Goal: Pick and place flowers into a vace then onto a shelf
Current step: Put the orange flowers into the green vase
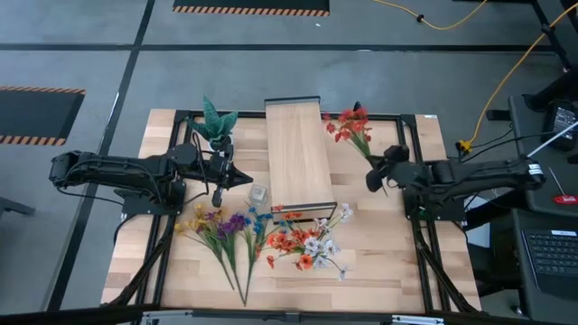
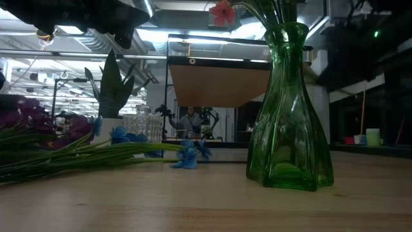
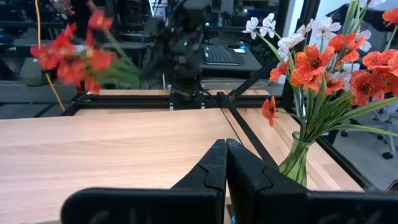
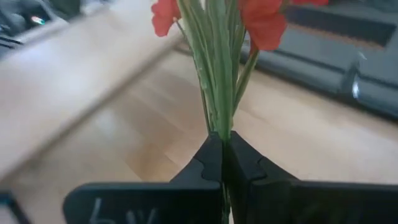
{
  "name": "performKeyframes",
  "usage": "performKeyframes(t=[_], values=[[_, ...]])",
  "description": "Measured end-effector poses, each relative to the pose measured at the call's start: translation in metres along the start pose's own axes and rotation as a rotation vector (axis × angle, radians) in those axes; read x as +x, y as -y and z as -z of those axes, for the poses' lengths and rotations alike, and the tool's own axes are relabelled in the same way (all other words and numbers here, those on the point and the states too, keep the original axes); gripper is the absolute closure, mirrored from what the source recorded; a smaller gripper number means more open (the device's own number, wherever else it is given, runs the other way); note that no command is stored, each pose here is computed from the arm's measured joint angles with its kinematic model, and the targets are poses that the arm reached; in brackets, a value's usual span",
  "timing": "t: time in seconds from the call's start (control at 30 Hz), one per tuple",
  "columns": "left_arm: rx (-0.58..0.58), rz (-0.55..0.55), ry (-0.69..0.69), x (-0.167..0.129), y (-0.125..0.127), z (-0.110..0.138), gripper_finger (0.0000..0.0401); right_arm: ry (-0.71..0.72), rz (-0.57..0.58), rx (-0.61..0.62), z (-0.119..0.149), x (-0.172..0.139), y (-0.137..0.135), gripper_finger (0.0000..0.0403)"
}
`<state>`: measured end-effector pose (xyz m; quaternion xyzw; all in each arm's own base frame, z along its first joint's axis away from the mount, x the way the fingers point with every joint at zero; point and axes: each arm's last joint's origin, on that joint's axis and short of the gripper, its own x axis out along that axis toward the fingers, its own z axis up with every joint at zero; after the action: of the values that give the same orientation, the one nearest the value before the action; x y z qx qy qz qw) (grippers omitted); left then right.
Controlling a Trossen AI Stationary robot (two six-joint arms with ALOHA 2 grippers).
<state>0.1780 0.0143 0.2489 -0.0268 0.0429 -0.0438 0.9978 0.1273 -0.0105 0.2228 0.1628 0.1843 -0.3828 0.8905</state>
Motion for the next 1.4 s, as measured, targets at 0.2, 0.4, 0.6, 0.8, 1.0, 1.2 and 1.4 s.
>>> performKeyframes(t=[0.2,0.4,0.6,0.8,1.0,1.2,1.4], values=[[-0.001,0.000,0.000,0.000,0.000,0.000,0.0398,0.092,-0.122,-0.047,-0.024,-0.028,-0.008,0.0403],[-0.001,0.000,0.000,0.000,0.000,0.000,0.0398,0.186,-0.226,-0.107,-0.049,-0.058,-0.020,0.0403],[0.000,0.000,0.000,0.000,0.000,0.000,0.0398,0.240,-0.343,-0.163,-0.061,-0.080,-0.038,0.0403],[-0.001,-0.001,0.000,0.000,0.000,0.000,0.0398,0.275,-0.426,-0.234,-0.056,-0.093,-0.064,0.0403],[-0.014,-0.001,0.000,0.000,0.000,0.000,0.0398,0.331,-0.468,-0.286,-0.059,-0.118,-0.088,0.0403],[-0.045,-0.002,0.001,0.000,0.000,0.000,0.0398,0.342,-0.514,-0.347,-0.055,-0.147,-0.120,0.0403],[-0.031,-0.002,0.002,0.000,0.000,0.000,0.0398,0.346,-0.540,-0.314,-0.021,-0.163,-0.159,0.0403]])
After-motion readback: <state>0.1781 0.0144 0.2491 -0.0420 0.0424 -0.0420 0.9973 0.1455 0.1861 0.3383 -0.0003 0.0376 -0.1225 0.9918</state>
